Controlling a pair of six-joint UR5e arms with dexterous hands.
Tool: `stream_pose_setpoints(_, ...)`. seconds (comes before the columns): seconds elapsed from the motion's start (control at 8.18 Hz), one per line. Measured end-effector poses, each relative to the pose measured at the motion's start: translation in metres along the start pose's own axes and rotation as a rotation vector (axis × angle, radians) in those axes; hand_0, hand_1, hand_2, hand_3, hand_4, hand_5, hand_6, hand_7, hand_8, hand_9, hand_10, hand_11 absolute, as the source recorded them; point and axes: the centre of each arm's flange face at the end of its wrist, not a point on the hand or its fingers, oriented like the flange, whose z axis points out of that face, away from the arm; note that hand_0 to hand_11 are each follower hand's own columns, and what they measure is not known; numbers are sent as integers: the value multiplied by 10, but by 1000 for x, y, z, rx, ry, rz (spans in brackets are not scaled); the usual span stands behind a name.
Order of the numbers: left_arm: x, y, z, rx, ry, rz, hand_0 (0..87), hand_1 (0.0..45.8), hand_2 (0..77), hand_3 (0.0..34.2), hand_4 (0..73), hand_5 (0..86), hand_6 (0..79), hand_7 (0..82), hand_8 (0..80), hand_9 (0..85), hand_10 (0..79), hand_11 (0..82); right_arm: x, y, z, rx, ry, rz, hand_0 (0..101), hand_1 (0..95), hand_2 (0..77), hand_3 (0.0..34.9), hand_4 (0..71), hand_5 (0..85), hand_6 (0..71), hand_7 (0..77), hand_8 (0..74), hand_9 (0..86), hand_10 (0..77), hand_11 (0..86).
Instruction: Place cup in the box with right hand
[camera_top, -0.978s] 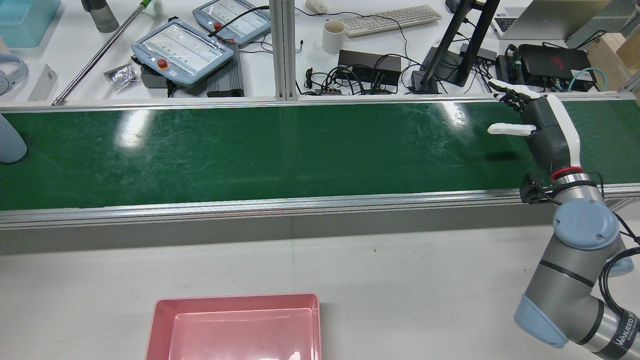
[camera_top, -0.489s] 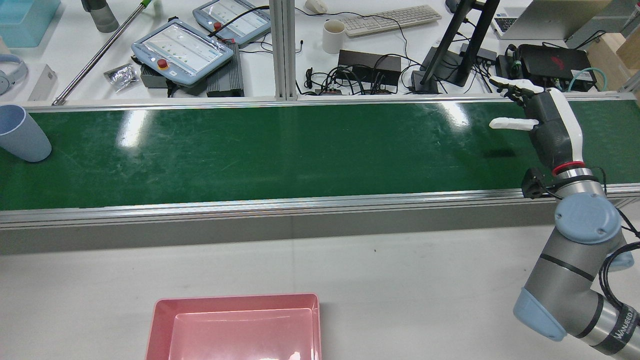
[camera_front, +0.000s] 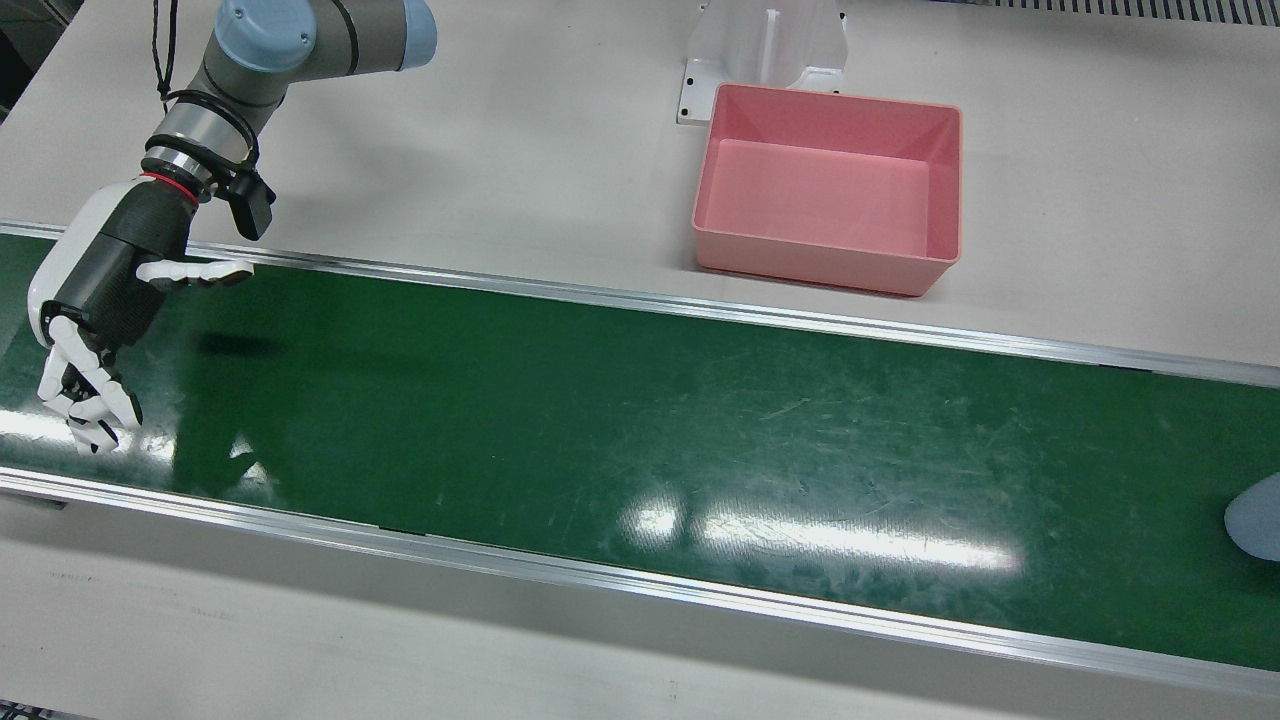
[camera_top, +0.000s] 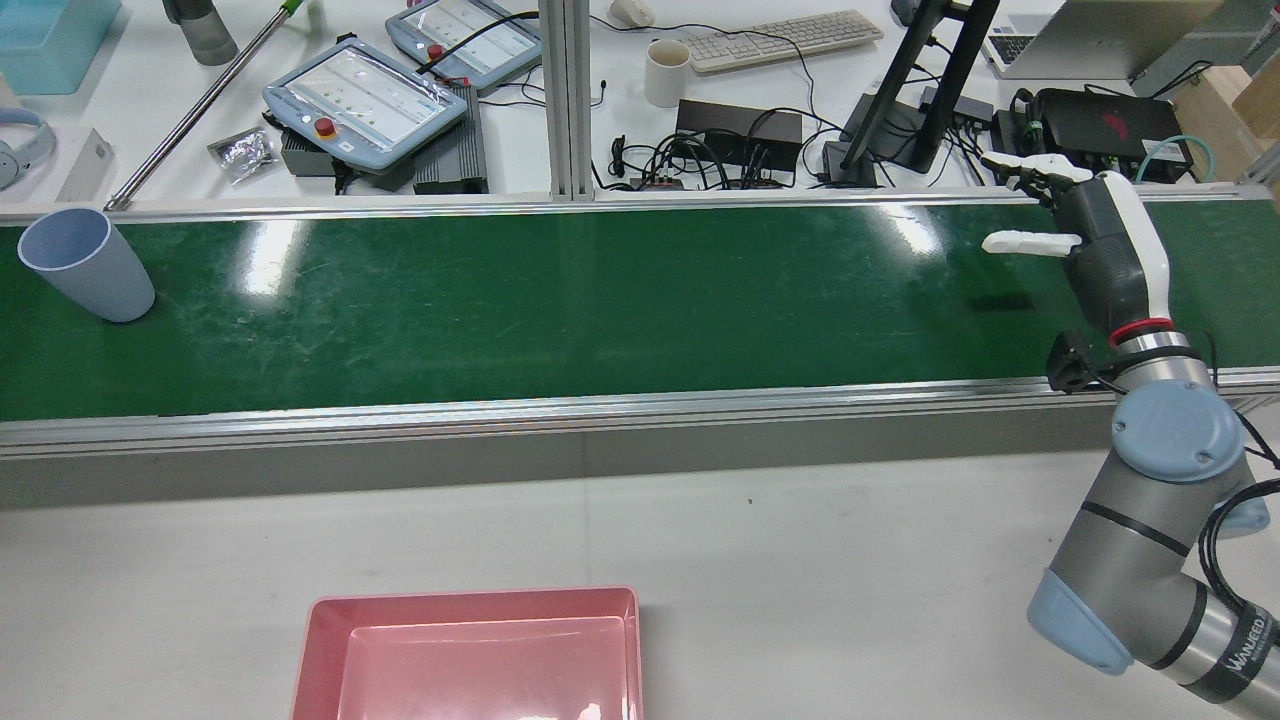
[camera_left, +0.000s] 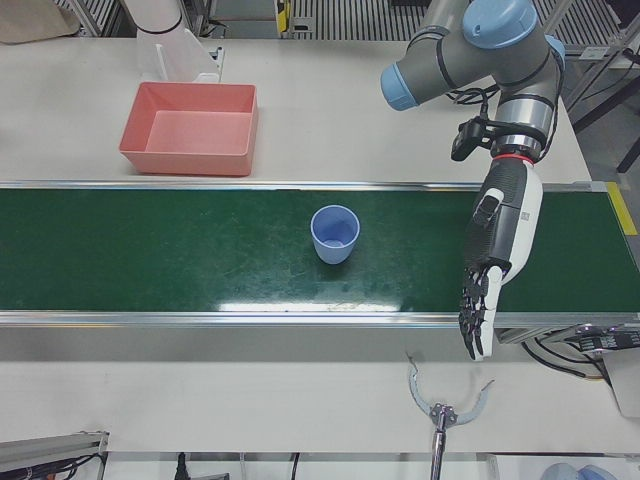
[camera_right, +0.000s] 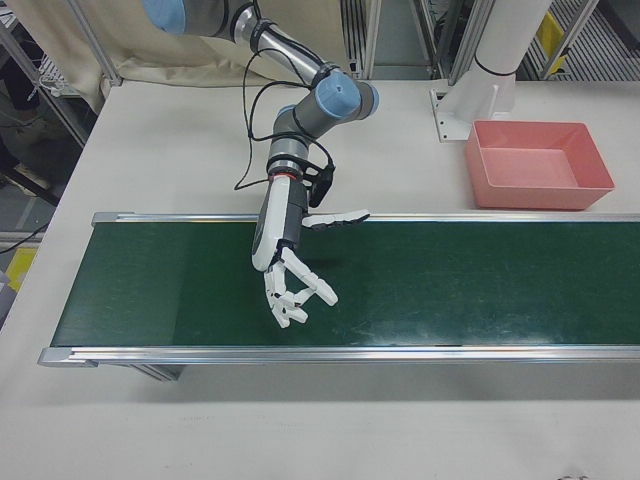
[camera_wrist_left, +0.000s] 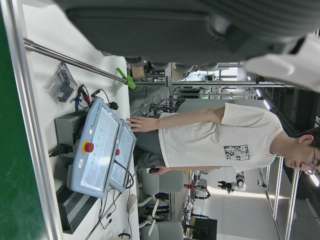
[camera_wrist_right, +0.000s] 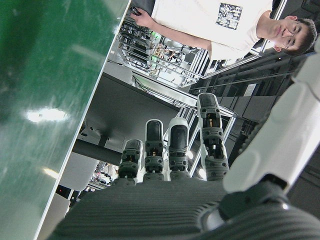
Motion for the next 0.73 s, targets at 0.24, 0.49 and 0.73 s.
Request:
stream_pose_setpoints(0.24, 0, 0, 0, 0, 0, 0, 0, 5, 5, 0, 0, 0, 0, 0, 0, 0, 0, 0, 3, -3, 1, 3, 2, -7, 449, 5, 11, 0, 256, 38, 147, 654, 147, 322, 109, 169)
stream_pose_setpoints(0.49, 0, 0, 0, 0, 1, 0, 0, 5, 5, 0, 0, 0, 0, 0, 0, 5, 0, 0, 6, -4, 3, 3, 3, -9, 449, 5, 11, 0, 267, 38, 147, 654, 147, 322, 109, 169)
stream_pose_setpoints(0.73, 0, 0, 0, 0, 1, 0, 0, 5, 5, 0, 0, 0, 0, 0, 0, 5, 0, 0, 7, -5, 4, 3, 2, -9, 449, 5, 11, 0, 267, 38, 147, 654, 147, 322, 109, 169)
